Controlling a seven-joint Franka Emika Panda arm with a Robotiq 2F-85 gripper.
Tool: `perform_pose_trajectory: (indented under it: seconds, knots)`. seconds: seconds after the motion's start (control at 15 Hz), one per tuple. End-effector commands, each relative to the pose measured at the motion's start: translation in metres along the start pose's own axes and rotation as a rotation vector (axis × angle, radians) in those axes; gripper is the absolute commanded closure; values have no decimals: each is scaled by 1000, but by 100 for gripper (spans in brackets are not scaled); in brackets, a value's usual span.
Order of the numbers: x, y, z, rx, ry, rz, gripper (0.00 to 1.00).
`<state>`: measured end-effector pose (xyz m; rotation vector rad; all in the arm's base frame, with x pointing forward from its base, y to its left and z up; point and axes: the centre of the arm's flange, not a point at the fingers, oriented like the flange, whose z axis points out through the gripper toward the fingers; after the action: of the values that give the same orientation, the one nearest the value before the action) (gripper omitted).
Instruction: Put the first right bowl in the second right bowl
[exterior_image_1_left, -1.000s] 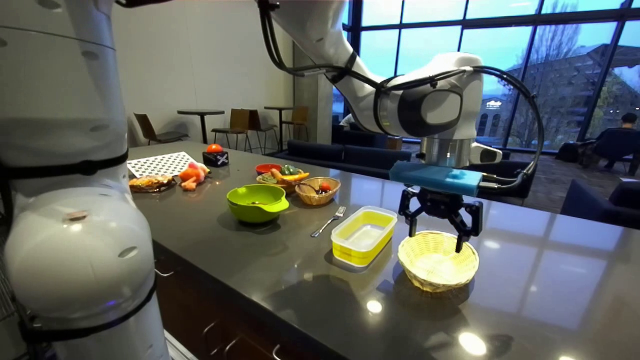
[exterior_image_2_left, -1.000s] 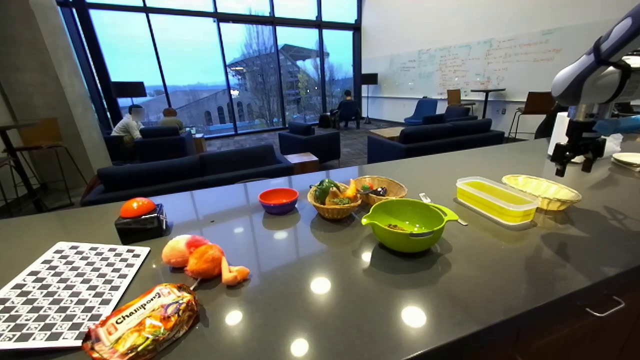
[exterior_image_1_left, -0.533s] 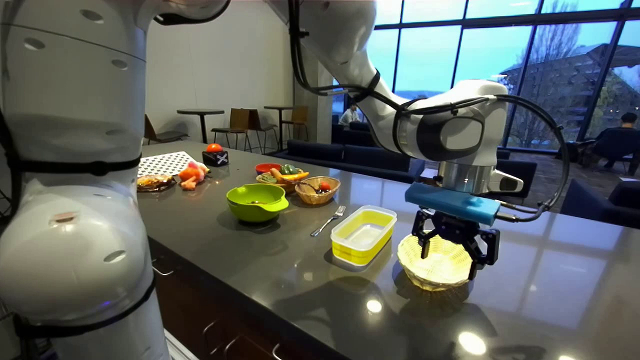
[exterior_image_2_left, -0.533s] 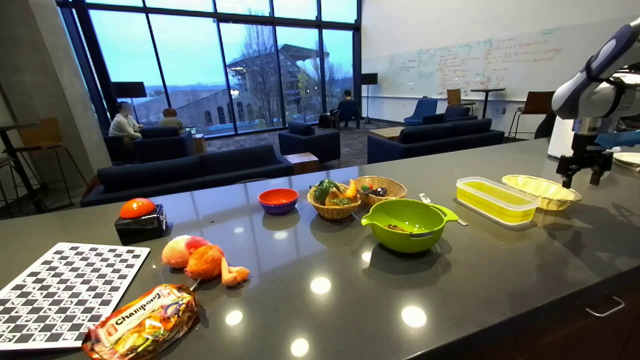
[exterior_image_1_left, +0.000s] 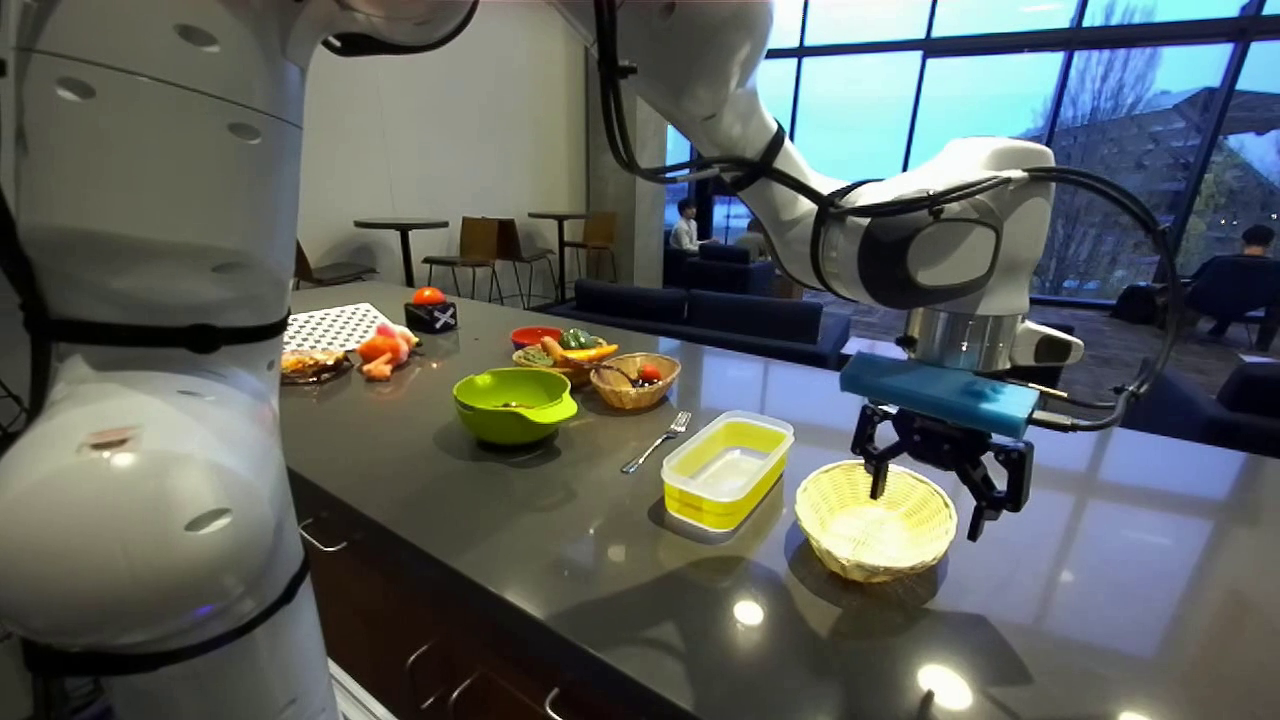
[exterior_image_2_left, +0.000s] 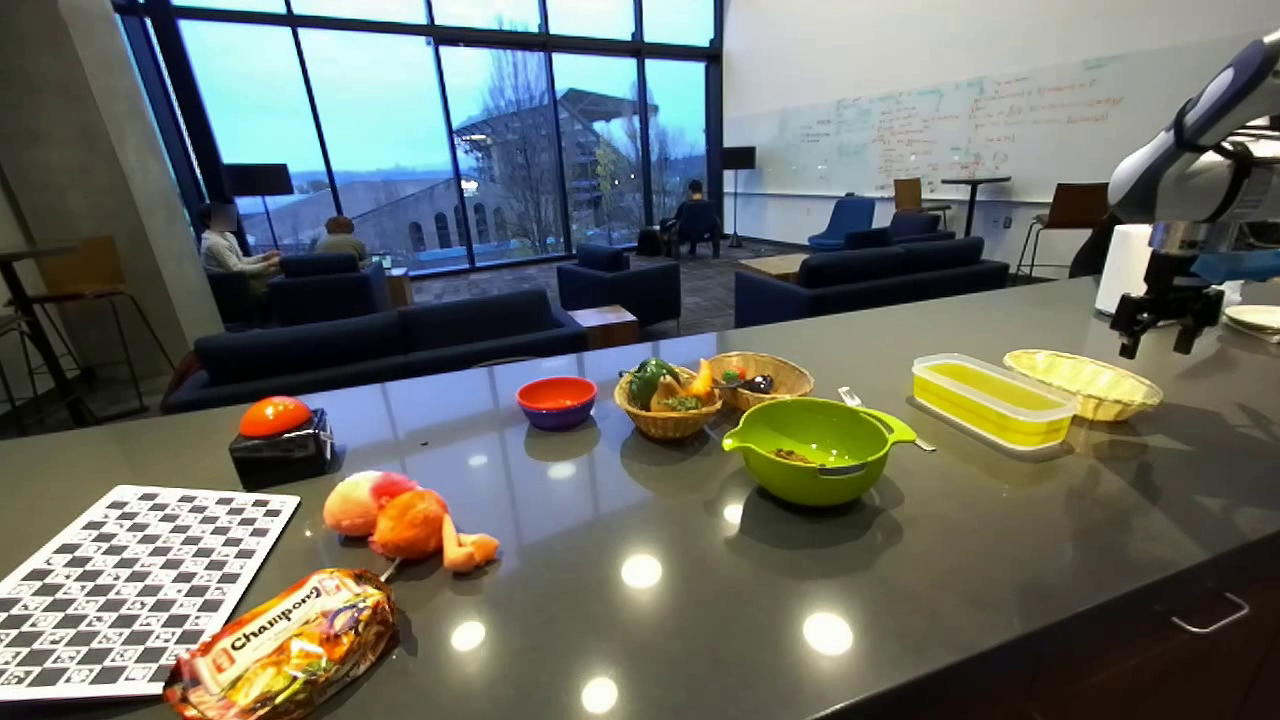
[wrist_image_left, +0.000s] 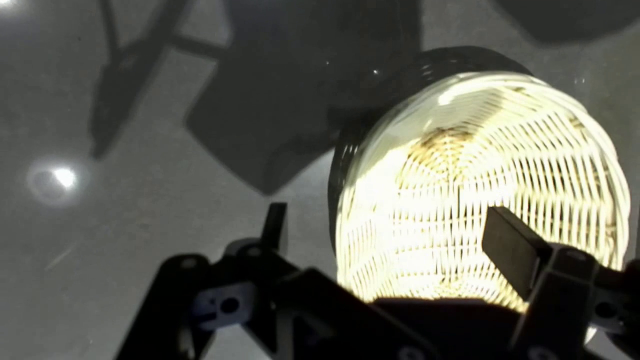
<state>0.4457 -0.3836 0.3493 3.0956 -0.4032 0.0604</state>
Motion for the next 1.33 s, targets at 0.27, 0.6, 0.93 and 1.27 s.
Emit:
perform_pose_trajectory:
  seconds: [0.27,0.6,0.93,1.27]
  knots:
    - [17,-1,2,21,21,0,0]
    - [19,-4,7,23,14,-4,0]
    - [26,-13,6,13,22,27,0]
    - [36,-10,12,-16,43,68,0]
